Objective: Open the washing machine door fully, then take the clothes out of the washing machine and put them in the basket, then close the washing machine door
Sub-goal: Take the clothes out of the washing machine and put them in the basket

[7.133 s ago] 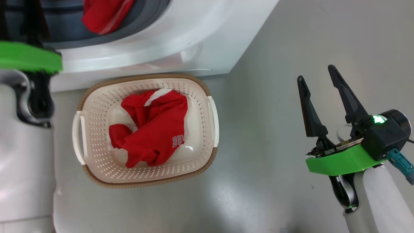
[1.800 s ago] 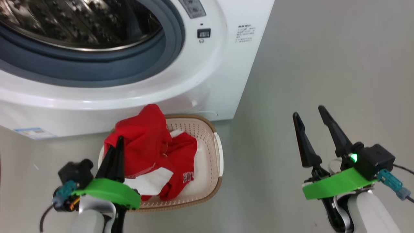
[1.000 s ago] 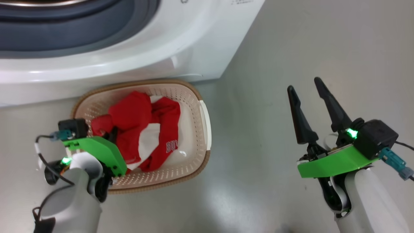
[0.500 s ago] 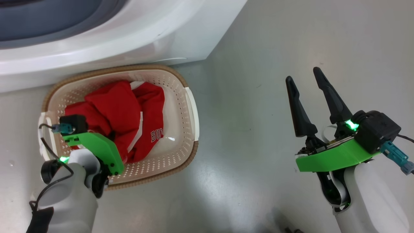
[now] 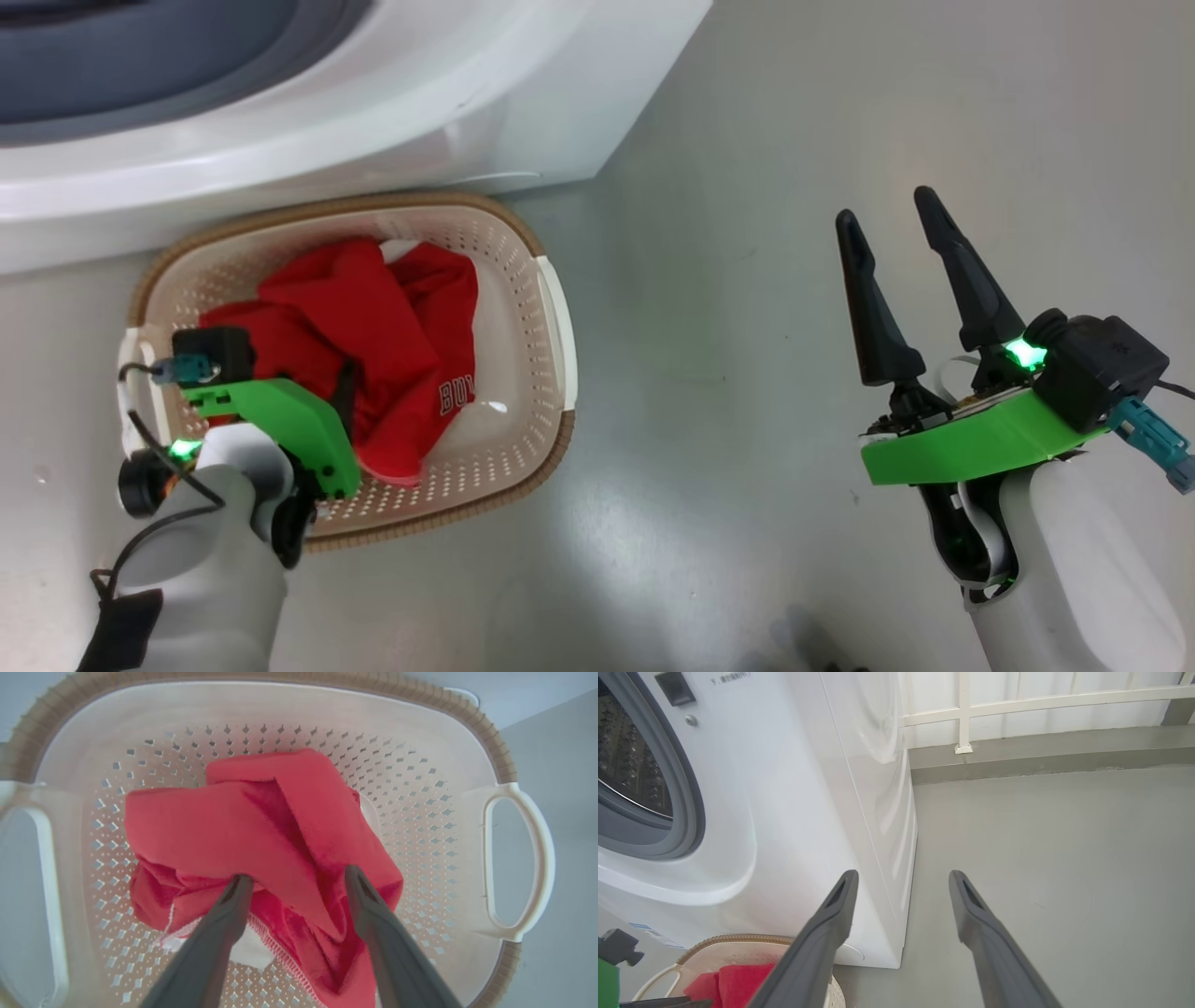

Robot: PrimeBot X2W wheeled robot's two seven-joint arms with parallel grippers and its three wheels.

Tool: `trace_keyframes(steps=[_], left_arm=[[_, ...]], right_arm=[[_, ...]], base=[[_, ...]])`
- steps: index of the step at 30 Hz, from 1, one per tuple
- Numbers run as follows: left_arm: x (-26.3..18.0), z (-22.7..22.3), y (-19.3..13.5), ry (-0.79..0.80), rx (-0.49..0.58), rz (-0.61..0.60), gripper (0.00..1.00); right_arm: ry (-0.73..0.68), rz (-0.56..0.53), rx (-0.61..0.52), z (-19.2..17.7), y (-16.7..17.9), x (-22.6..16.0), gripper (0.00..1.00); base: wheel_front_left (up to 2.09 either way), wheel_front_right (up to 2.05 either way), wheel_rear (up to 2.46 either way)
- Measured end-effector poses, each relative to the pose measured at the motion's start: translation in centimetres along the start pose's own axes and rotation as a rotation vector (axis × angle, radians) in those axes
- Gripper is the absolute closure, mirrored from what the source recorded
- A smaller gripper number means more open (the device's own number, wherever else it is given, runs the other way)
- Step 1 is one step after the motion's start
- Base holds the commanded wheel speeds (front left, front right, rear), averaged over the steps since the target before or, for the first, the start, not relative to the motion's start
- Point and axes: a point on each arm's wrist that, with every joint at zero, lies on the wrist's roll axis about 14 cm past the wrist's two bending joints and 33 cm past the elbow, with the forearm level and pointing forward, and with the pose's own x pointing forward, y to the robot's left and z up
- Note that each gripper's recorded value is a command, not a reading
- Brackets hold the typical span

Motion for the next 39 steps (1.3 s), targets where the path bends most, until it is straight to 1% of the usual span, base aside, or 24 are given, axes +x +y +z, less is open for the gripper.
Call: trace_keyframes(steps=[2,8,16,21,23,25,29,33,36,39], left_arm=[[-0.4,1.1,-0.4,-0.053,0.004,-0.008,0.00],[-2.1,4.6,-3.0,-0.241,0.009,-0.069,0.00],[-5.9,7.4,-4.1,-0.406,-0.008,-0.108,0.00],[-9.4,10.4,-4.3,-0.550,-0.017,-0.130,0.00],[-11.2,11.9,-4.1,-0.627,-0.036,-0.120,0.00],[-13.1,13.1,-3.8,-0.703,-0.033,-0.106,0.00],[-16.4,13.9,-3.3,-0.801,-0.037,-0.089,0.00],[-19.5,14.8,-3.3,-0.894,-0.001,-0.069,0.00],[-21.6,15.5,-3.6,-0.956,0.060,-0.050,0.00],[-23.6,15.8,-3.6,-1.007,0.089,-0.031,0.00]], right_arm=[[-0.006,0.000,0.001,0.3,0.0,0.0,0.00],[-0.036,0.010,-0.003,1.6,0.6,-0.2,0.00],[-0.069,0.037,-0.030,3.2,1.7,-0.7,0.00],[-0.089,0.051,-0.034,4.2,2.4,-1.4,0.00],[-0.100,0.057,-0.041,4.7,2.7,-1.7,0.00],[-0.115,0.066,-0.043,5.4,3.1,-1.9,0.00],[-0.133,0.076,-0.047,6.2,3.5,-2.6,0.00],[-0.149,0.084,-0.072,6.9,3.9,-3.4,0.00],[-0.169,0.076,-0.078,7.8,3.7,-3.8,0.00],[-0.172,0.065,-0.078,7.9,3.4,-4.5,0.00]], base=[[0.00,0.00,0.00],[0.00,0.00,0.00],[0.00,0.00,0.00],[0.00,0.00,0.00],[0.00,0.00,0.00],[0.00,0.00,0.00],[0.00,0.00,0.00],[0.00,0.00,0.00],[0.00,0.00,0.00],[0.00,0.00,0.00]])
